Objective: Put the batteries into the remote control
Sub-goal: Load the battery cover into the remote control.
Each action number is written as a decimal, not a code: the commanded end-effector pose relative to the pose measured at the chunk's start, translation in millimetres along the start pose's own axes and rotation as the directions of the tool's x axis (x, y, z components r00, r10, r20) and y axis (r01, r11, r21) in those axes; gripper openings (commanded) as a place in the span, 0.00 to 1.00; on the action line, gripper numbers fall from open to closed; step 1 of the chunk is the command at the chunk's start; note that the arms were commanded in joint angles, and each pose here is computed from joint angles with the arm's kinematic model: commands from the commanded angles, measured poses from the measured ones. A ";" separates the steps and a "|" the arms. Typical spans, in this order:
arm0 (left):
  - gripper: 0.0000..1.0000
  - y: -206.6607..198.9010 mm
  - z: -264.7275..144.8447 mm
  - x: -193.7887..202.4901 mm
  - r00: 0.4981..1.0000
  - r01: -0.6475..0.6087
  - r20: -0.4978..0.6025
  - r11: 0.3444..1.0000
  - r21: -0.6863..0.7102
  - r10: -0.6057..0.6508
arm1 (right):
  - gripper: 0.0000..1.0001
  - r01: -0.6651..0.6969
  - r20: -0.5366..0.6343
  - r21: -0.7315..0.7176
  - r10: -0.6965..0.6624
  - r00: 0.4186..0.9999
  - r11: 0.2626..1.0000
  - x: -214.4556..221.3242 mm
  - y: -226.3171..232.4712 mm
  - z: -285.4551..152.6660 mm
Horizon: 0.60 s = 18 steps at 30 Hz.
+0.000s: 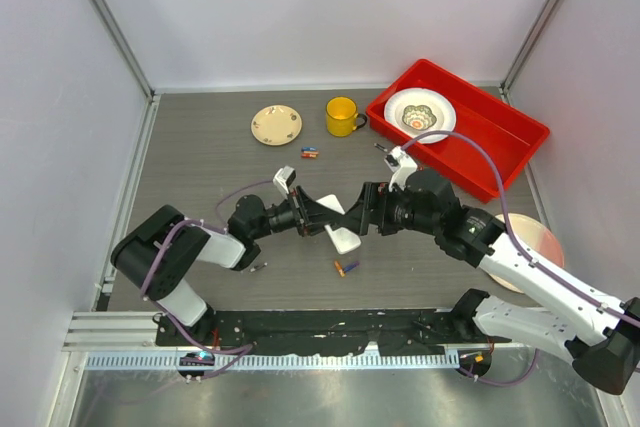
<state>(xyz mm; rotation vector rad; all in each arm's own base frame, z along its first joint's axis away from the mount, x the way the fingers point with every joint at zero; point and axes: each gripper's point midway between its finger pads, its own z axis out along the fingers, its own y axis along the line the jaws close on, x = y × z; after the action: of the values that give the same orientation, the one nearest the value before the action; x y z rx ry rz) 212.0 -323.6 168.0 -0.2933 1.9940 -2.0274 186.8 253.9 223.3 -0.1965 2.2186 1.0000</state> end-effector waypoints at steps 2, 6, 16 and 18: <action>0.00 -85.4 -9.4 15.6 0.974 -0.190 -0.059 0.932 0.308 0.218 | 0.89 -0.015 0.023 -0.149 0.019 1.000 0.989 -2.1 22.0 -6.6; 0.00 -90.1 -8.4 17.5 0.970 -0.196 -0.076 0.927 0.321 0.232 | 0.88 -0.025 0.021 -0.189 0.030 0.999 0.982 3.7 21.7 -11.1; 0.00 -95.7 -8.0 17.7 0.966 -0.209 -0.076 0.919 0.335 0.247 | 0.83 -0.095 -0.058 -0.281 0.083 0.995 0.955 29.2 22.7 -9.7; 0.00 -96.4 -8.3 18.4 0.965 -0.212 -0.079 0.917 0.337 0.252 | 0.80 -0.107 -0.072 -0.296 0.089 0.993 0.949 32.1 24.4 -10.0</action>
<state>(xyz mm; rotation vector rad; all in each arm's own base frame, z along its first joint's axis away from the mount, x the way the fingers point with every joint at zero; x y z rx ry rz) 197.5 -329.8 194.5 -0.1236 1.9719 -2.1291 154.8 260.1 200.9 -0.2212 2.2187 1.2750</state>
